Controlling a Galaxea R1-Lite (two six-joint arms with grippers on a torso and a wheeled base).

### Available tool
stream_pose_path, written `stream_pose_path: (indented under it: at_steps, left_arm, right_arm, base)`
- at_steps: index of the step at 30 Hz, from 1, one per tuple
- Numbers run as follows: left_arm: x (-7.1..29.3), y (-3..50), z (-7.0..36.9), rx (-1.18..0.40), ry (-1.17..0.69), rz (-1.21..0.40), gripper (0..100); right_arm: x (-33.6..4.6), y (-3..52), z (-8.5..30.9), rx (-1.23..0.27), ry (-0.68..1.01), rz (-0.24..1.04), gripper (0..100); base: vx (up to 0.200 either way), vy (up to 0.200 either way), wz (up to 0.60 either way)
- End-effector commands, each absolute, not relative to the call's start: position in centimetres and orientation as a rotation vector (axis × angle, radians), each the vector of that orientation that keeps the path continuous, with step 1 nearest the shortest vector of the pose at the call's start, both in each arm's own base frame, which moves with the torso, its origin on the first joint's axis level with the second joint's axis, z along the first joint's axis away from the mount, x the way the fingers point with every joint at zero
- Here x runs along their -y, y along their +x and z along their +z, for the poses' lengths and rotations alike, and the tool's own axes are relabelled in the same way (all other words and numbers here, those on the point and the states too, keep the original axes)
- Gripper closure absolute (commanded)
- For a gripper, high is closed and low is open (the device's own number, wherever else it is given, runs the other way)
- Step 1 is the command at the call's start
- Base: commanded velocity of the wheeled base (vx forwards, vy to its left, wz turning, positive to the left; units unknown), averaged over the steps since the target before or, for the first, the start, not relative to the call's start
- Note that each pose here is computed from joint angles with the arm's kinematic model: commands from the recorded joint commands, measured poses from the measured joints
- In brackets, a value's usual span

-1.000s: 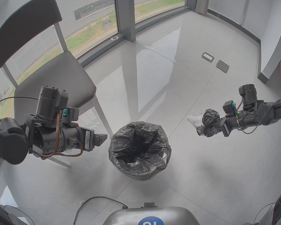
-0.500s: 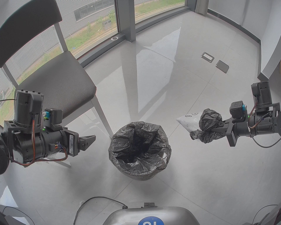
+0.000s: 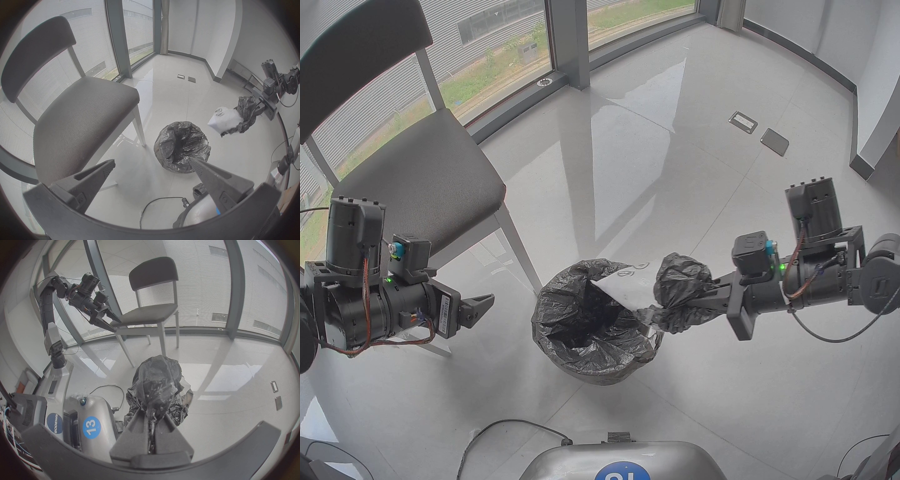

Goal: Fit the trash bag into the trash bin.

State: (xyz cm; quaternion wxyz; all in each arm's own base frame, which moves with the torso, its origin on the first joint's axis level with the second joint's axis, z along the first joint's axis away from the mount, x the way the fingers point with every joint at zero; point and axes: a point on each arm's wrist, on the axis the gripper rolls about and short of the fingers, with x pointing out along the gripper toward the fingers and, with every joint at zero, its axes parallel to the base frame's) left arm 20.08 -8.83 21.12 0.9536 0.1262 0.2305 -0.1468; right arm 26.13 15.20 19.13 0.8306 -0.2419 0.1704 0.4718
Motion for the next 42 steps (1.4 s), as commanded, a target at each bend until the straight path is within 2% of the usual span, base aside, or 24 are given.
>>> stream_pose_path:
  at_steps: [1, 13, 24, 25, 42]
  left_arm:
    - [8.9, 20.8, 21.4, -0.442, 0.251, -0.292, 0]
    - [8.8, 21.5, 22.6, -0.379, 0.228, -0.276, 0]
    - [8.6, 21.7, 23.0, -0.364, 0.214, -0.266, 0]
    - [8.6, 21.7, 23.0, -0.364, 0.214, -0.268, 0]
    - [8.5, 21.8, 22.8, -0.372, 0.208, -0.267, 0]
  right_arm:
    - [-18.1, 28.2, 16.4, -0.419, -0.515, 1.060, 100]
    - [-23.0, 32.9, 12.9, -0.419, -0.524, 1.102, 100]
    - [-22.6, 34.4, 11.2, -0.457, -0.522, 1.082, 100]
    - [-22.5, 34.5, 11.2, -0.460, -0.521, 1.079, 0]
    - [-22.7, 35.6, 10.8, -0.451, -0.519, 1.069, 0]
  base:
    - [0.000, 0.000, 0.00]
    - [0.000, 0.000, 0.00]
    - [0.000, 0.000, 0.00]
    - [0.000, 0.000, 0.00]
    - [0.000, 0.000, 0.00]
